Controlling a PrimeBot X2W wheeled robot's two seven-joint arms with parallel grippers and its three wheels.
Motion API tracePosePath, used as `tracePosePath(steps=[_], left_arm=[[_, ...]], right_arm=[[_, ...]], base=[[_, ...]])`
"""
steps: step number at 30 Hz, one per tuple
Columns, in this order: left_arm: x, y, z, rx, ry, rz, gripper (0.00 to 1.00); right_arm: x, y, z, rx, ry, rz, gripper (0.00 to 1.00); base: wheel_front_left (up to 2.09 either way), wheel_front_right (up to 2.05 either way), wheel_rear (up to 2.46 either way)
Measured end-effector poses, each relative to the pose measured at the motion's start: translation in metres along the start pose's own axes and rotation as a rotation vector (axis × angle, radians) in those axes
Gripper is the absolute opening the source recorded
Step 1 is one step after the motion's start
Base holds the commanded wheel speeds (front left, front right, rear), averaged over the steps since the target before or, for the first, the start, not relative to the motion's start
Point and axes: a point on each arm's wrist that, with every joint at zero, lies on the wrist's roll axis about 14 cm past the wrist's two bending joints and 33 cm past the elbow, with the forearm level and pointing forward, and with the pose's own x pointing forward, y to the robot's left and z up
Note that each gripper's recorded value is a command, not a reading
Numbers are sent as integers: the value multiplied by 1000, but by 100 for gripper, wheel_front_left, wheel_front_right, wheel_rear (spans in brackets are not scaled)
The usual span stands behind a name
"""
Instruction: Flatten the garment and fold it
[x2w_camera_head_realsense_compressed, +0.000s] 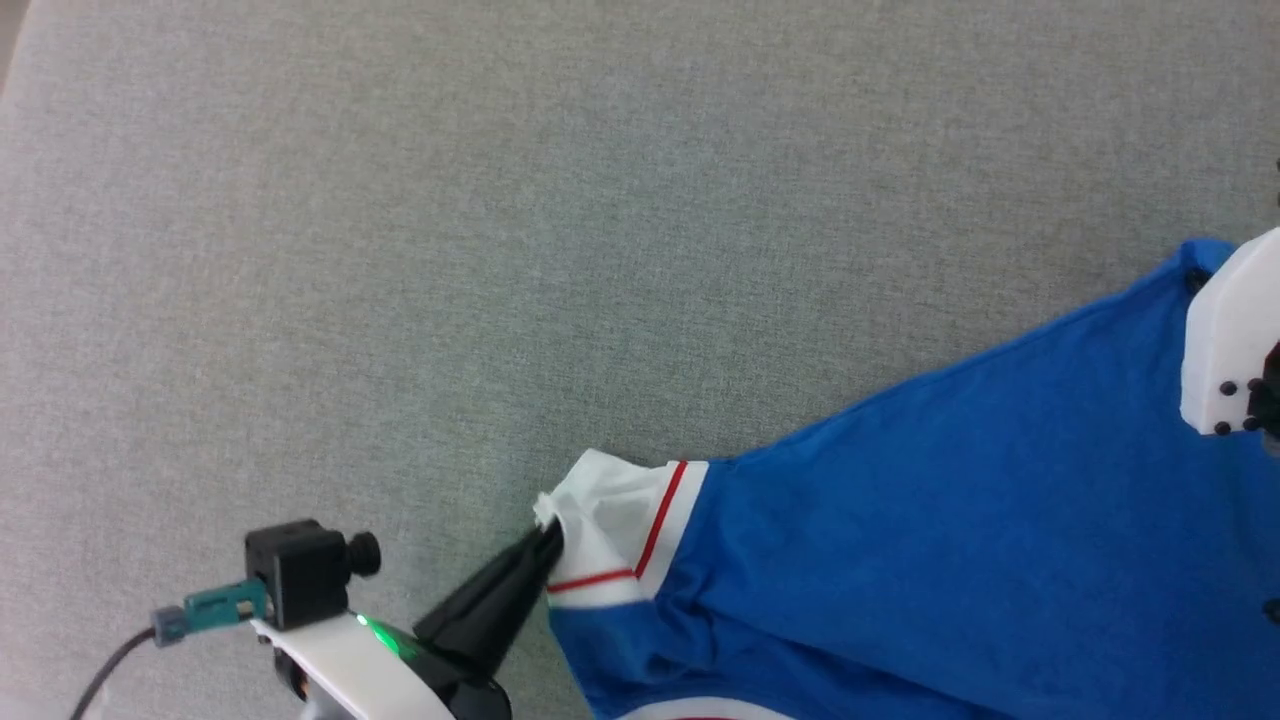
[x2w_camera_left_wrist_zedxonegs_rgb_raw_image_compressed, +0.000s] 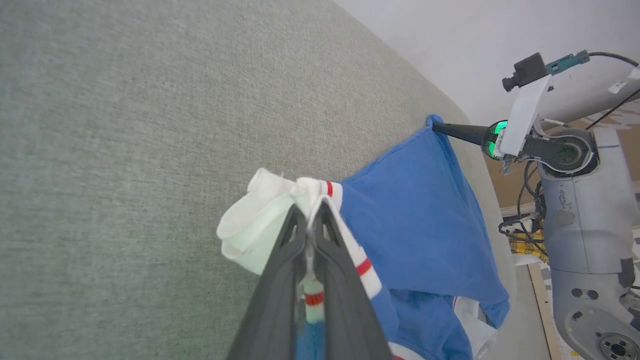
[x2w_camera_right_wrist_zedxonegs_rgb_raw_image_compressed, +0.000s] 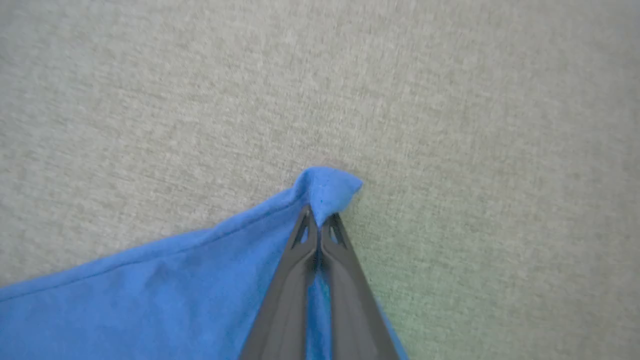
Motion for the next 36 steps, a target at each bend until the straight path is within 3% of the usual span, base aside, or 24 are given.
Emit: tracePosePath(steps=[5,11,21,25,36], left_arm=[[-1,-3,38,138,-117,-10,0],[-10,-14,114,396,-328,10,0],[-47,-110,259,756,-656,-82,0],[-56,-153,299,865,-711,-111,0],[-59,-217,374,934,-745,-74,0]], right_arm=[[-21,7,34,32,-199,16,0],[-82,10,96,86,-512,24,0],[-235,-3,198,48,-981,-34,0],[-281,-5,219,32,-1071,-53,0],[-342,-28,245,9,-1098,-180,0]], base=[[0,0,0],[0,0,0],[0,0,0],[0,0,0],[0,0,0]])
